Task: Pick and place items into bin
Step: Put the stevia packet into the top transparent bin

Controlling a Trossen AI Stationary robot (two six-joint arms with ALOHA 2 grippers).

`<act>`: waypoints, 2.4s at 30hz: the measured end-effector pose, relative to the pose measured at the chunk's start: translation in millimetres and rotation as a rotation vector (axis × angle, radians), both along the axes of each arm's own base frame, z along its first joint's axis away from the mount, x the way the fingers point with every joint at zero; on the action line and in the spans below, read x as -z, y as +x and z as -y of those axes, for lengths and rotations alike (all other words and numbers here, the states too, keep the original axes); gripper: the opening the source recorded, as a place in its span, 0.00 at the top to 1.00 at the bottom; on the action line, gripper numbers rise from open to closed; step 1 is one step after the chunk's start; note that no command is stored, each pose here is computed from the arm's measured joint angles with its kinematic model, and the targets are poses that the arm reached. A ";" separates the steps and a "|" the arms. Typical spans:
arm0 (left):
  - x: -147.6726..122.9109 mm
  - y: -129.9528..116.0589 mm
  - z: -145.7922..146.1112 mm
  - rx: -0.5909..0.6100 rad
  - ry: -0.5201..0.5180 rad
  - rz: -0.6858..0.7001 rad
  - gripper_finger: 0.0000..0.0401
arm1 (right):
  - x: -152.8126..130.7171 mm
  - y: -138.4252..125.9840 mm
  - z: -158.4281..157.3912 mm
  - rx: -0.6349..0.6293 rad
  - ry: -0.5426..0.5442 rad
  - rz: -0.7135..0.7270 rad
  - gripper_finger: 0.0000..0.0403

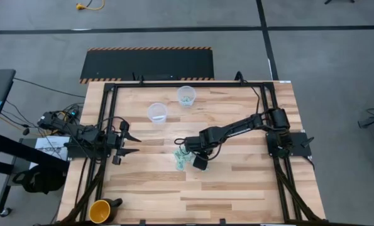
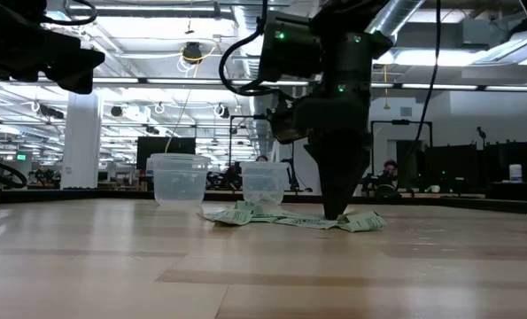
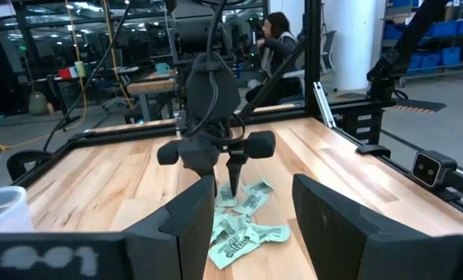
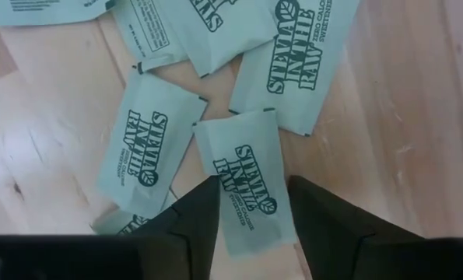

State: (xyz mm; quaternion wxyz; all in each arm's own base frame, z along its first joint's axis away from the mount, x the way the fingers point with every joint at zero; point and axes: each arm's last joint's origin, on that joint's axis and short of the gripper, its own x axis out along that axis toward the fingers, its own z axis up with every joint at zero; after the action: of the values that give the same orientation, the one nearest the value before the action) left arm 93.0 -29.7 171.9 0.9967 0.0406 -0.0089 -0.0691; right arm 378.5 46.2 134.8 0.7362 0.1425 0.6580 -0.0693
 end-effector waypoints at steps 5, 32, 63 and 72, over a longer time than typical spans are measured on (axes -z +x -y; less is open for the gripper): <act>0.0 0.0 0.0 0.000 -0.001 0.000 0.59 | 9.3 -0.4 0.7 0.008 -0.021 -0.041 0.70; 0.4 0.1 0.1 0.002 -0.028 -0.005 0.59 | -28.2 12.9 -0.2 -0.087 -0.049 -0.122 0.99; 0.5 0.1 0.1 0.001 -0.029 -0.005 0.59 | -118.3 34.7 229.9 0.048 -0.362 0.331 1.00; 0.5 0.1 0.0 0.001 -0.017 -0.003 0.59 | -121.4 35.6 238.7 0.011 -0.353 0.399 0.97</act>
State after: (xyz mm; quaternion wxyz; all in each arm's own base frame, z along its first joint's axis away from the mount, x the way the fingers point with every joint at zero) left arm 93.0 -29.7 171.4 0.9971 0.0318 -0.0078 -0.0693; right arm 414.2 -192.4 256.1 0.8644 0.0262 0.4768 -0.1578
